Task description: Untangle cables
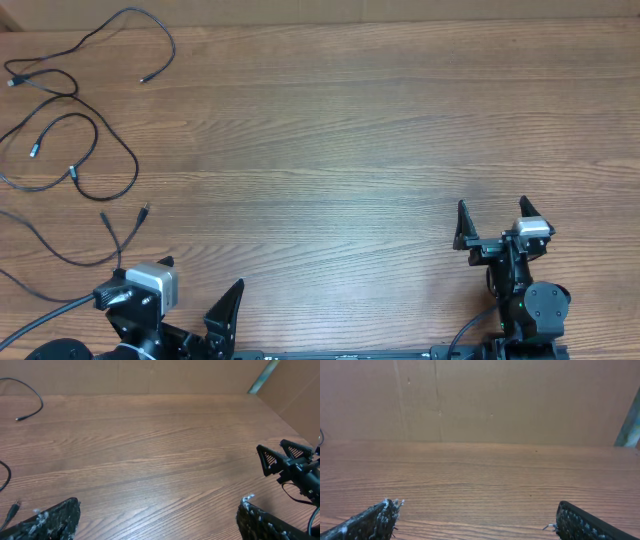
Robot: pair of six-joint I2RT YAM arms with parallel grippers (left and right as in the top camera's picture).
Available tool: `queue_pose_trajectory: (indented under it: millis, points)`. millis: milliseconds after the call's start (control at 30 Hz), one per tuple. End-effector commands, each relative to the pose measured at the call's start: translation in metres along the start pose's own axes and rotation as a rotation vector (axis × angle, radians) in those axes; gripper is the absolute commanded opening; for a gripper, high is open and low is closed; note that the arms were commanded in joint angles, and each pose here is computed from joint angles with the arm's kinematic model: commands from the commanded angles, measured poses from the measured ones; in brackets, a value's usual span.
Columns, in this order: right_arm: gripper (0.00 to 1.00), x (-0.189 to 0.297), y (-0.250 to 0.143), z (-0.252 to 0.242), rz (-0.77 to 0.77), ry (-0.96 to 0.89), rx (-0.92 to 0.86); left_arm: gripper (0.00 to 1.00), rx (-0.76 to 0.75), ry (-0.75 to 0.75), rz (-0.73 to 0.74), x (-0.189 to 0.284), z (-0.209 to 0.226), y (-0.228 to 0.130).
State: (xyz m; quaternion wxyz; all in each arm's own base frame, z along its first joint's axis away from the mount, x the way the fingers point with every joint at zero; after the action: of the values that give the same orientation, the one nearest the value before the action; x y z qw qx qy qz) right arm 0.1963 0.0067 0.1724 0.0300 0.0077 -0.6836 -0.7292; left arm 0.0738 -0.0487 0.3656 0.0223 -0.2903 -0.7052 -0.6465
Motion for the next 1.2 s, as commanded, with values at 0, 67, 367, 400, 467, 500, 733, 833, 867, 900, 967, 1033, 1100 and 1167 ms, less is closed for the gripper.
queue_pose_trajectory:
  millis: [0,67,367,400,467,500,733,833,867,900,967,1033,1100,1167]
  points:
    - [1.0,0.0,-0.001,-0.002,-0.007,-0.015,0.004,1.0,0.0,-0.001,-0.012,0.003,-0.001,0.002]
    - [1.0,0.0,-0.001,-0.002,-0.007,-0.015,0.004,0.99,0.0,-0.002,-0.012,0.003,-0.001,0.002]
    - [1.0,0.0,-0.001,-0.002,-0.007,-0.015,0.004,0.99,0.076,-0.009,0.04,0.003,-0.003,-0.009]
    - [1.0,0.0,-0.001,-0.002,-0.007,-0.015,0.004,1.0,0.119,-0.003,0.04,0.003,-0.002,-0.009]
    - [1.0,0.0,-0.001,-0.002,-0.007,-0.015,0.004,0.99,0.142,0.018,0.026,0.002,0.001,-0.006]
    - [1.0,0.0,-0.001,-0.002,-0.007,-0.015,0.004,0.99,0.138,0.03,0.019,0.0,0.004,-0.005]
    - [1.0,0.0,-0.001,-0.002,-0.007,-0.015,0.004,1.0,0.069,0.011,-0.052,-0.024,0.014,-0.001]
    - [1.0,0.0,-0.001,-0.002,-0.007,-0.015,0.004,1.0,0.02,-0.04,-0.109,-0.038,0.013,-0.003]
    - [1.0,0.0,-0.001,-0.002,-0.007,-0.015,0.004,1.0,0.009,-0.054,-0.126,-0.043,0.014,-0.006]
    - [1.0,0.0,-0.001,-0.002,-0.007,-0.015,0.004,1.0,0.0,-0.06,-0.144,-0.048,0.015,-0.008]
    - [1.0,0.0,-0.001,-0.002,-0.007,-0.015,0.004,1.0,-0.013,-0.063,-0.177,-0.059,0.018,-0.014]
    - [1.0,0.0,-0.001,-0.002,-0.007,-0.015,0.004,1.0,-0.023,-0.056,-0.209,-0.068,0.023,-0.02]
    - [1.0,0.0,-0.001,-0.002,-0.007,-0.015,0.004,1.0,-0.032,-0.045,-0.238,-0.078,0.027,-0.027]
    - [1.0,0.0,-0.001,-0.002,-0.007,-0.015,0.004,1.0,-0.04,-0.034,-0.268,-0.086,0.032,-0.034]
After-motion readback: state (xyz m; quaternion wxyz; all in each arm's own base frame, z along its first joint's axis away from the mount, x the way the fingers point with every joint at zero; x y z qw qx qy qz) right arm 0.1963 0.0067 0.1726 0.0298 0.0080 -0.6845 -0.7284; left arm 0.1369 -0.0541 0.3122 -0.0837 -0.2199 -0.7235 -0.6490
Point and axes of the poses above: each gripper's point midway between its finger pads, its own x axis back along the fingers, its own z axis along the line the jaws close on, y = z × x, the point moved 5 cm from there along x, back along the fingers, and after that the axes turned 4 degrees about -x, right-handed, at the moved point
